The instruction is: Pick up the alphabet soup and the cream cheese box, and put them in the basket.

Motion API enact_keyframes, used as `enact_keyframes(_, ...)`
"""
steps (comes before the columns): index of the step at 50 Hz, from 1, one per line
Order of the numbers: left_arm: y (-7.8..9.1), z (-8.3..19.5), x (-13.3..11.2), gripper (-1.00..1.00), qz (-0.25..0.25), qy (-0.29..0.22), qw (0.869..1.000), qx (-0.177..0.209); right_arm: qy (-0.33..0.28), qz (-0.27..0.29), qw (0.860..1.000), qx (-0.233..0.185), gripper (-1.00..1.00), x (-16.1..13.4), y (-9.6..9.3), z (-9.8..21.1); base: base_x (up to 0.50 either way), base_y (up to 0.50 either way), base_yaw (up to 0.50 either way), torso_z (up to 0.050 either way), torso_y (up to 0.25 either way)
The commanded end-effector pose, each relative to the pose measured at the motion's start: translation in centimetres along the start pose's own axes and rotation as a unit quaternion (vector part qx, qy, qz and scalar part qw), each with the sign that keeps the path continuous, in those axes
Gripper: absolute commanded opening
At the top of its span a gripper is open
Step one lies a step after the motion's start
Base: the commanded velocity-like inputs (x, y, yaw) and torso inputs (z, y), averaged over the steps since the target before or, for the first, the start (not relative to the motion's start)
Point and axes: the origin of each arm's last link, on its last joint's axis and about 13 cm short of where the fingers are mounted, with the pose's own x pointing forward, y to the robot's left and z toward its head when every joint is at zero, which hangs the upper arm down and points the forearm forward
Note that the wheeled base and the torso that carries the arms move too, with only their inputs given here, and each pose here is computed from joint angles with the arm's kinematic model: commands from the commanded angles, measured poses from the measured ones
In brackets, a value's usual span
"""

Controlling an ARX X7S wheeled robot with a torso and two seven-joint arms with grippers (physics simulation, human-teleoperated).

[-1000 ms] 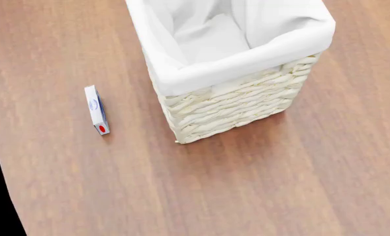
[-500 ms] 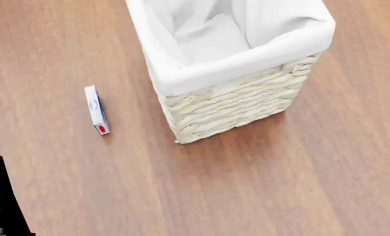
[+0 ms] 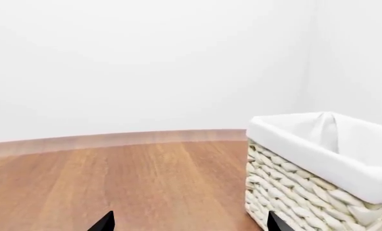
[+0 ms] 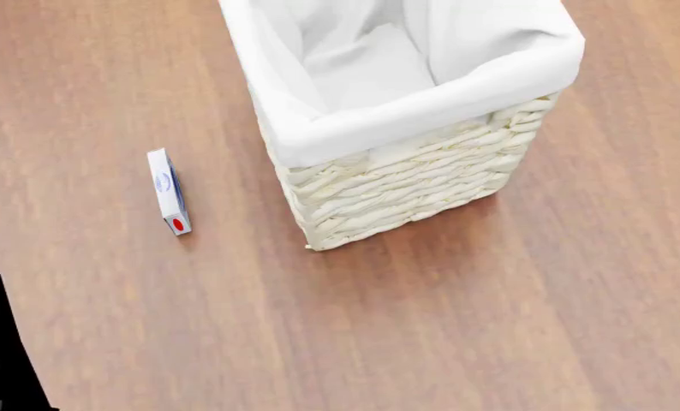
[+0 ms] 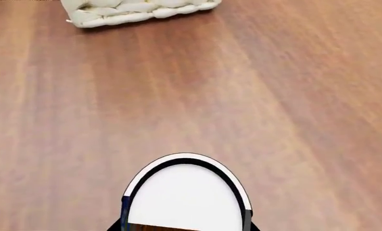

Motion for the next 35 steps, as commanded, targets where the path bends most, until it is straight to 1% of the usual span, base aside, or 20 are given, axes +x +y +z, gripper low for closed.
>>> enact_keyframes(1,0.0,0.1,-0.1,1.0,-0.001,-0.001,1.0,0.0,0.002,0.004,1.0,-0.01,-1.0,-0.1,-0.1,-0.1,0.0,0.0,0.0,0.0,0.0)
enact_keyframes(6,0.0,0.1,-0.1,1.0,-0.001,-0.001,1.0,0.001,-0.021,0.003,1.0,-0.014,-1.0,-0.5,-0.2,1.2,0.0,0.0,0.0,0.0,0.0)
enact_keyframes(8,-0.1,0.2,-0.1,1.0,-0.001,-0.002,1.0,0.001,-0.037,0.002,0.999,-0.019,-1.0,-0.8,-0.3,2.5,0.0,0.0,0.0,0.0,0.0)
enact_keyframes(11,-0.1,0.2,-0.1,1.0,-0.003,-0.003,1.0,0.001,-0.055,-0.002,0.998,-0.027,-1.0,-1.2,-0.5,3.5,0.0,0.0,0.0,0.0,0.0)
enact_keyframes(13,-0.1,0.2,-0.1,1.0,-0.002,-0.003,1.0,0.001,-0.068,-0.007,0.997,-0.043,-1.0,-1.4,-0.5,4.0,0.0,0.0,0.0,0.0,0.0)
enact_keyframes(16,-0.1,0.3,-0.2,1.0,-0.002,-0.004,1.0,0.002,-0.087,-0.009,0.995,-0.044,-1.0,-1.7,-0.6,5.0,0.0,0.0,0.0,0.0,0.0)
enact_keyframes(20,-0.1,0.4,-0.2,1.0,-0.002,-0.004,1.0,0.002,-0.121,-0.025,0.991,-0.057,-1.0,-2.0,-0.8,5.9,0.0,0.0,0.0,0.0,0.0)
enact_keyframes(21,-0.1,0.4,-0.2,1.0,-0.002,-0.004,1.0,0.002,-0.121,-0.025,0.991,-0.057,-1.0,-2.0,-0.8,5.9,0.0,0.0,0.0,0.0,0.0)
enact_keyframes(22,-0.1,0.4,-0.2,1.0,-0.002,-0.004,1.0,0.001,-0.126,-0.034,0.989,-0.07,-1.0,-2.0,-0.9,6.0,0.0,0.0,0.0,0.0,0.0)
enact_keyframes(23,-0.1,0.4,-0.2,1.0,-0.002,-0.005,1.0,0.002,-0.131,-0.033,0.989,-0.065,-1.0,-2.0,-0.9,6.1,0.0,0.0,0.0,0.0,0.0)
enact_keyframes(25,-0.1,0.5,-0.2,1.0,-0.002,-0.005,1.0,0.002,-0.157,-0.04,0.984,-0.07,-1.0,-2.0,-0.9,6.5,0.0,0.0,0.0,0.0,0.0)
enact_keyframes(26,-0.1,0.5,-0.2,1.0,-0.001,-0.005,1.0,0.001,-0.187,-0.044,0.979,-0.068,-1.0,-2.0,-1.0,6.5,0.0,0.0,0.0,0.0,0.0)
enact_keyframes(27,-0.1,0.5,-0.1,1.0,-0.001,-0.006,1.0,0.002,-0.208,-0.05,0.973,-0.084,-1.0,-2.1,-1.0,6.6,0.0,0.0,0.0,0.0,0.0)
enact_keyframes(28,-0.1,0.5,-0.2,1.0,-0.001,-0.006,1.0,0.002,-0.215,-0.054,0.971,-0.084,-1.0,-2.2,-1.0,6.8,0.0,0.0,0.0,0.0,0.0)
enact_keyframes(29,-0.1,0.5,-0.2,1.0,-0.001,-0.005,1.0,0.001,-0.237,-0.056,0.967,-0.08,-1.0,-2.4,-1.0,7.7,0.0,0.0,0.0,0.0,0.0)
enact_keyframes(31,-0.1,0.5,-0.2,1.0,-0.001,-0.005,1.0,0.002,-0.254,-0.057,0.962,-0.088,-1.0,-2.5,-1.0,8.0,0.0,0.0,0.0,0.0,0.0)
enact_keyframes(33,-0.1,0.5,-0.2,1.0,-0.001,-0.005,1.0,0.002,-0.282,-0.058,0.953,-0.09,-1.0,-2.5,-1.0,7.8,0.0,0.0,0.0,0.0,0.0)
enact_keyframes(34,0.0,0.5,-0.2,1.0,0.0,-0.005,1.0,0.001,-0.289,-0.056,0.952,-0.086,-1.0,-2.5,-1.0,7.9,0.0,0.0,0.0,0.0,0.0)
enact_keyframes(35,0.0,0.5,-0.2,1.0,0.0,-0.005,1.0,0.002,-0.307,-0.059,0.946,-0.089,-1.0,-2.6,-1.0,8.1,0.0,0.0,0.0,0.0,0.0)
